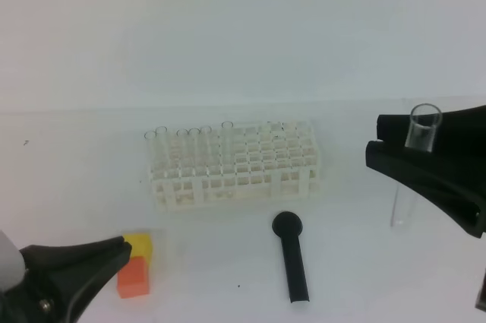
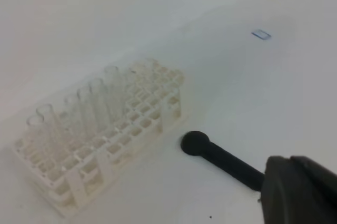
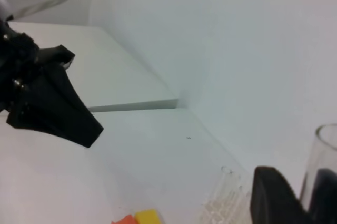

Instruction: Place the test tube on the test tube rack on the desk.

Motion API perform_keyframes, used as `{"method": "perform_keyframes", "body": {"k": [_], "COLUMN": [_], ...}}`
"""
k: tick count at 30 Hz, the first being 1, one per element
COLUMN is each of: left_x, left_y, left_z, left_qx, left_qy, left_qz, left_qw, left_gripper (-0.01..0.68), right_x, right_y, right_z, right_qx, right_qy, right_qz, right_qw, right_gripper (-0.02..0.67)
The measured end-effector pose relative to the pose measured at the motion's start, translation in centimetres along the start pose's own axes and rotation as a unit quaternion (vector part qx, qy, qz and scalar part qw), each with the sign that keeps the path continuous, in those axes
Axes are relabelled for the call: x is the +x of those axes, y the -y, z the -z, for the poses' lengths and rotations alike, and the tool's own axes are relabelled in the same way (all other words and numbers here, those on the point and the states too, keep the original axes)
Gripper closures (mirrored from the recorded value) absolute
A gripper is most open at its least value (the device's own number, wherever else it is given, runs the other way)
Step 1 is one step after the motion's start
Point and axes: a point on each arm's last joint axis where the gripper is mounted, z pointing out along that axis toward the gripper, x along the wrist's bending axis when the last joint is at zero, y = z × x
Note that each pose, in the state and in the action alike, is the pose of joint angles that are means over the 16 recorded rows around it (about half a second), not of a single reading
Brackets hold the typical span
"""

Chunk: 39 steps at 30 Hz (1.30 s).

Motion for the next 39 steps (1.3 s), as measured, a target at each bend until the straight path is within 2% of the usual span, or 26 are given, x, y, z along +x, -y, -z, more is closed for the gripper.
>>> {"method": "perform_keyframes", "body": {"k": [7,29,33,39], "left_x": [-0.6,-0.8,-0.6,-0.5], "left_y": [0.4,0.8,1.5,3.8], "left_z": [0.0,-0.1,-0.2,0.5], "left_qx": [0.021,0.024,0.022,0.005], "left_qy": [0.035,0.038,0.022,-0.029], "left_qz": [0.002,0.016,0.021,0.004], "left_qw": [0.999,0.999,0.999,1.0], "left_gripper": [0.674,0.674,0.674,0.674], "right_x": [0.1,0.1,0.1,0.3], "right_y": [0.0,0.0,0.0,0.0], "right_z": [0.0,0.0,0.0,0.0], "right_qx": [0.0,0.0,0.0,0.0], "right_qy": [-0.004,-0.005,-0.007,-0.015], "right_qz": [-0.001,-0.014,-0.026,-0.045], "right_qw": [1.0,1.0,1.0,0.999], "right_gripper": [0.53,0.53,0.53,0.53]}}
